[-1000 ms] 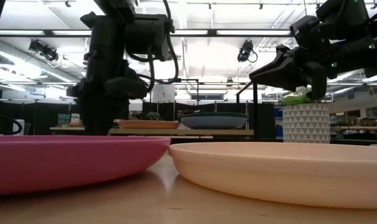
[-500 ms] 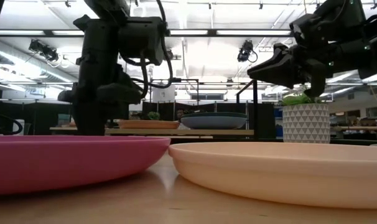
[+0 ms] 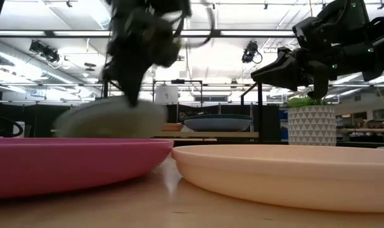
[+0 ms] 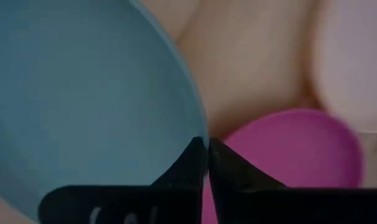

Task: Place and stack plates onto a shelf
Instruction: Stack the light blue onto the light orange plate

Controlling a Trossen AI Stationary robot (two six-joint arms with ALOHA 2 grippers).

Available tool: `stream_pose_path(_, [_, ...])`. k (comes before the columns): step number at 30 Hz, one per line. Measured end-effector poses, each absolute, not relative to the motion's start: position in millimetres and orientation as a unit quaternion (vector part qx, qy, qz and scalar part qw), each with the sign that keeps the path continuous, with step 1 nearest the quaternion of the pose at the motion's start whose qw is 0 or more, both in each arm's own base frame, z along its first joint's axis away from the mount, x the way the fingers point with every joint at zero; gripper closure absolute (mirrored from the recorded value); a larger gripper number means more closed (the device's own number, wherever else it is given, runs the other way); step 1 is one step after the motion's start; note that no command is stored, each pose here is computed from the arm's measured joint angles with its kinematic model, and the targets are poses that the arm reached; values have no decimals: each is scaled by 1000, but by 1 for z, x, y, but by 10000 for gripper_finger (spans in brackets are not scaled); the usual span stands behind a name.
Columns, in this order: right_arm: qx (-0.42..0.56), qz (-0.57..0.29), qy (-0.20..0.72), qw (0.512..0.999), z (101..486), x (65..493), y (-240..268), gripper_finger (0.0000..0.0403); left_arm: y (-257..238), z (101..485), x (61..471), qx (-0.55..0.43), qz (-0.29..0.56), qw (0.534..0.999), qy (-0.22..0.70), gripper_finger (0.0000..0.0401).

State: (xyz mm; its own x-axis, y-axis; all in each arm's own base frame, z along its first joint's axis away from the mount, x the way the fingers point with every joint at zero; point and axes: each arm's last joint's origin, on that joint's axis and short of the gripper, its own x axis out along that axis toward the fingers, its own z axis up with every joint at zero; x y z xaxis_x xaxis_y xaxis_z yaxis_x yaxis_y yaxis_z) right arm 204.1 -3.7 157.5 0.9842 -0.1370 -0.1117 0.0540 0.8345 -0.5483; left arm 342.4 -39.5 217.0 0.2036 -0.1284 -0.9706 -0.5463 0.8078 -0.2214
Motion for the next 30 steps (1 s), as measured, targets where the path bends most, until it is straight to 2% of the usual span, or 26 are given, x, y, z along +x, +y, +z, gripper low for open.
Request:
stream_pose_path(7, [-253, -44, 83, 963, 155, 204, -3, 314, -34, 263, 363, -146, 146, 817, 538, 385])
stream_pose_path(11, [-227, -43, 91, 969, 153, 204, -3, 314, -29, 274, 366, -64, 166, 837, 517, 380])
stream_pose_path(15, [-199, -40, 100, 974, 151, 203, -2, 314, -15, 273, 364, -17, 165, 827, 536, 379])
stream_pose_path(24, [-140, -15, 128, 982, 144, 201, 10, 314, 42, 271, 359, 19, 186, 806, 561, 378])
stream_pose_path(30, [-113, 2, 138, 984, 142, 200, 20, 314, 82, 247, 346, 21, 205, 778, 594, 377])
